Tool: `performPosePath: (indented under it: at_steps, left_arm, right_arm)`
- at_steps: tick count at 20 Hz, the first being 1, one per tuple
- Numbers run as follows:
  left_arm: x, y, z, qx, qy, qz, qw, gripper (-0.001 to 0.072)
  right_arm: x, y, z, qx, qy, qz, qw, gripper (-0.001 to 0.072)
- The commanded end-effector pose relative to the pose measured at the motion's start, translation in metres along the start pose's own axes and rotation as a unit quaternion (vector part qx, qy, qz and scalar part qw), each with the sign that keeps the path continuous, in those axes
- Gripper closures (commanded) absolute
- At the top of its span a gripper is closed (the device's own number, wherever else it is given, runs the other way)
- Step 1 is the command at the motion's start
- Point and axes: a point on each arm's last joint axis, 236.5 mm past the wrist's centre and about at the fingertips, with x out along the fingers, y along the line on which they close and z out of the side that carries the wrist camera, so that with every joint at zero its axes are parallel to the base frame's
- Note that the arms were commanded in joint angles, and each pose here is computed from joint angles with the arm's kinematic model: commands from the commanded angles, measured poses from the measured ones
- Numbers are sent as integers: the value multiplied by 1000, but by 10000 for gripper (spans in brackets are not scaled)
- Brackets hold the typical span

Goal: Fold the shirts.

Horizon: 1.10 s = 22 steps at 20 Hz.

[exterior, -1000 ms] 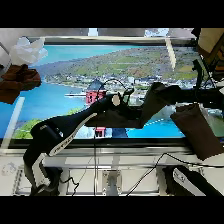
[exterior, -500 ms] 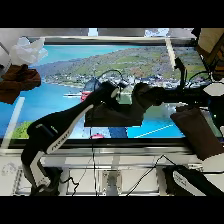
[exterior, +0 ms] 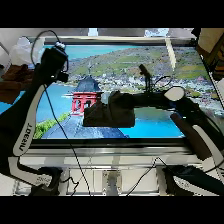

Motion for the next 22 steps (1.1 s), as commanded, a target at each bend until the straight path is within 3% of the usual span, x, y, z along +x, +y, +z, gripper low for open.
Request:
performPosePath:
  at_steps: [1,3,4,5,6,9,13,17,20,22]
  left_arm:
    - [-13,47,-7,-43,-5,20,999,697]
    - [-16,44,-8,-46,-7,7,999,697]
    - [-17,40,-9,-47,-5,-1,999,697]
    - [-17,36,-10,-47,-2,-10,999,697]
    - [-17,32,-11,-48,0,-18,999,697]
    - [-18,21,-16,-47,11,-40,998,697]
    - [-19,8,-21,-35,22,-68,997,697]
    - [-22,-5,-21,-37,24,-95,995,697]
    - [-29,-32,-23,-39,31,-154,987,697]
    - [-43,-66,-26,-34,39,-230,972,697]
  right_arm:
    - [61,7,-21,12,12,12,1000,684]
    - [85,2,-18,7,-13,0,1000,679]
    - [89,0,-8,9,-41,-8,999,617]
    - [87,-1,4,7,-65,-13,998,386]
    - [84,0,10,0,-70,-13,997,227]
    - [65,-31,19,-44,-45,-56,996,239]
    - [-1,-140,22,25,-5,-187,982,238]
    - [-48,-185,-7,78,64,-226,969,238]
    - [-54,-194,-10,71,72,-242,965,237]
    - [-51,-199,-14,77,79,-243,964,237]
